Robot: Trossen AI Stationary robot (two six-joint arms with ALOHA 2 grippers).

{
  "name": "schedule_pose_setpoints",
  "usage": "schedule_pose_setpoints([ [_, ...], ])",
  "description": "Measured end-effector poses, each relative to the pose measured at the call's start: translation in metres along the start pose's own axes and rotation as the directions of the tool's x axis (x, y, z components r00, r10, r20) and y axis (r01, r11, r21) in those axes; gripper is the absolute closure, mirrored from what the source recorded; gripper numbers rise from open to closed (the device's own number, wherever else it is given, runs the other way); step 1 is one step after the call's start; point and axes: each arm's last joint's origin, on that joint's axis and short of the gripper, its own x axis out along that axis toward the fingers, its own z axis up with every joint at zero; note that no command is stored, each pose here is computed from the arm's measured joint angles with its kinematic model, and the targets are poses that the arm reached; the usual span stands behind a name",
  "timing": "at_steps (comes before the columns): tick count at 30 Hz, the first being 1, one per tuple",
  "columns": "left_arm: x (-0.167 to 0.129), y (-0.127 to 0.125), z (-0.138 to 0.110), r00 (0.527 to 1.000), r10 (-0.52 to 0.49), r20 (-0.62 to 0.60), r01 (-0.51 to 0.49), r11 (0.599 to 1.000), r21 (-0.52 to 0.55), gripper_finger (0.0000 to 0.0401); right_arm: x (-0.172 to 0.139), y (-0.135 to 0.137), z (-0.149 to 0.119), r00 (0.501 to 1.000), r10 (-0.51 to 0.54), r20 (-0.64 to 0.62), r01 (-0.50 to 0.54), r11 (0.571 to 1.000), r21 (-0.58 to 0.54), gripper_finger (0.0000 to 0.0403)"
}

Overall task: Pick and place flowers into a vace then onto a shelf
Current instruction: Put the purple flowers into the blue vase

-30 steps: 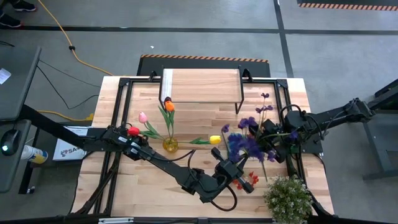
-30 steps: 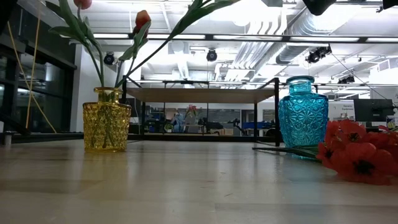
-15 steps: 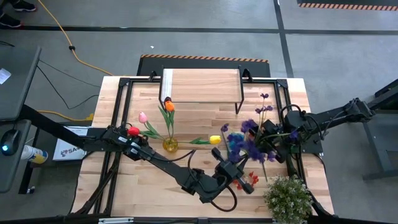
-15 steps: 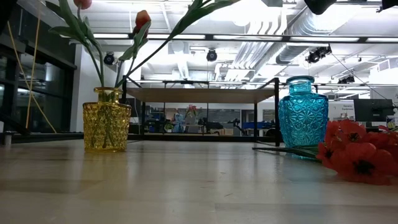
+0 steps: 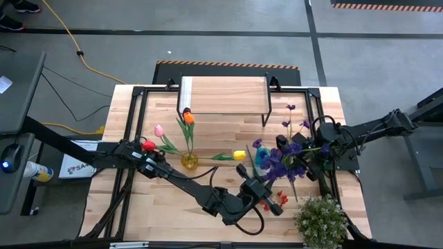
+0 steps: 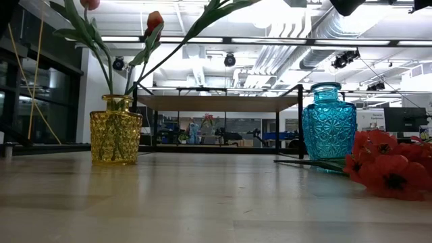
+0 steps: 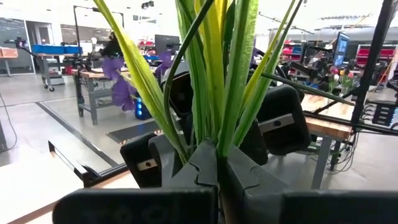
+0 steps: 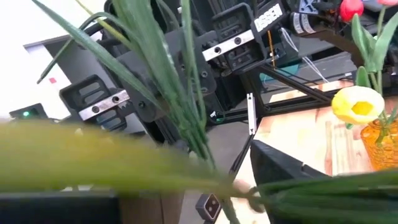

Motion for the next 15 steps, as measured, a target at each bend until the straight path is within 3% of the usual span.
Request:
schedule_pose_setpoints([
  [15, 0.0057, 0.0019, -0.0010, 1.000, -0.008, 0.001, 0.008, 1.000, 0.000, 0.0369, 0.0075, -0.0033, -0.0022, 1.000, 0.016, -0.013, -0.016, 1.000, 0.001, 0.0270],
])
